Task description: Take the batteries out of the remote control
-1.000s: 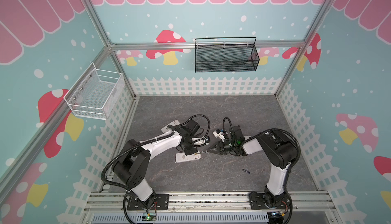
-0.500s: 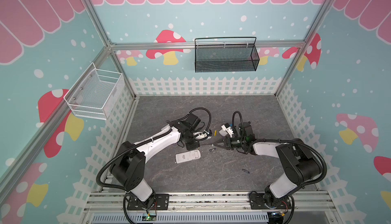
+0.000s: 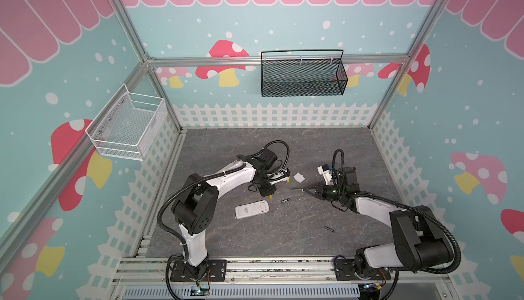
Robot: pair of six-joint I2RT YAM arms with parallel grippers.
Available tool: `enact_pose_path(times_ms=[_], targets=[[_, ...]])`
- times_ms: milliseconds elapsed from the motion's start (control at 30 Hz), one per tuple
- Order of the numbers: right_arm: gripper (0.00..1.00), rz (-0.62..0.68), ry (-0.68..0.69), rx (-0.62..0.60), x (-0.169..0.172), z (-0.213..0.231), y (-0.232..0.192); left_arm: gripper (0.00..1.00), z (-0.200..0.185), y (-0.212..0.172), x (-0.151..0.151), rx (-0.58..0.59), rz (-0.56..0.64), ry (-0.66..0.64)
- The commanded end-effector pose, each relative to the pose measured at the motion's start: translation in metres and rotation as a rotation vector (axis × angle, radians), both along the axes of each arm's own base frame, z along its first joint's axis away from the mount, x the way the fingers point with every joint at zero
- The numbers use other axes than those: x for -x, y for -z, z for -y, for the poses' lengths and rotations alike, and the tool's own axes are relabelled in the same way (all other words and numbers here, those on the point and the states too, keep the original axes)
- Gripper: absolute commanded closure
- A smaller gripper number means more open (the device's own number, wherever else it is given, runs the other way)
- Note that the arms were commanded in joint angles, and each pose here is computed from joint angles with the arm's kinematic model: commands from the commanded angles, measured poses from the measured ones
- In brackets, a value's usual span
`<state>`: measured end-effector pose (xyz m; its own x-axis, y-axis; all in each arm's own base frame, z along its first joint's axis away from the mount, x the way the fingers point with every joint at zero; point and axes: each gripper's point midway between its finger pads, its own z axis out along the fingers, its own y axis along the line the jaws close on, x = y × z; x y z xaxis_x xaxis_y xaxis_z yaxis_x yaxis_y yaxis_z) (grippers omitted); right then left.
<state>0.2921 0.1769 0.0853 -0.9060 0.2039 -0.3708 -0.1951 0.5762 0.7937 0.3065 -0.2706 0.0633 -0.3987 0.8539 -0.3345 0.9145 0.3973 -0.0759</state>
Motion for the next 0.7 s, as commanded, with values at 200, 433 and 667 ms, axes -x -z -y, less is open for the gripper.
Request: enact_pose_path(times_ms=[200, 433, 667], targets=[[1.0, -0.004, 0.022, 0.054, 0.006, 0.018, 0.02, 0.74, -0.013, 0.008, -0.012, 0.015, -0.034, -0.101], [1.0, -0.006, 0.025, 0.059, 0.007, 0.019, 0.026, 0.63, -0.022, 0.004, -0.011, 0.007, 0.016, -0.1], [0.96, 0.001, 0.041, 0.086, 0.004, 0.023, 0.034, 0.48, -0.029, -0.017, -0.015, 0.029, 0.109, -0.132]])
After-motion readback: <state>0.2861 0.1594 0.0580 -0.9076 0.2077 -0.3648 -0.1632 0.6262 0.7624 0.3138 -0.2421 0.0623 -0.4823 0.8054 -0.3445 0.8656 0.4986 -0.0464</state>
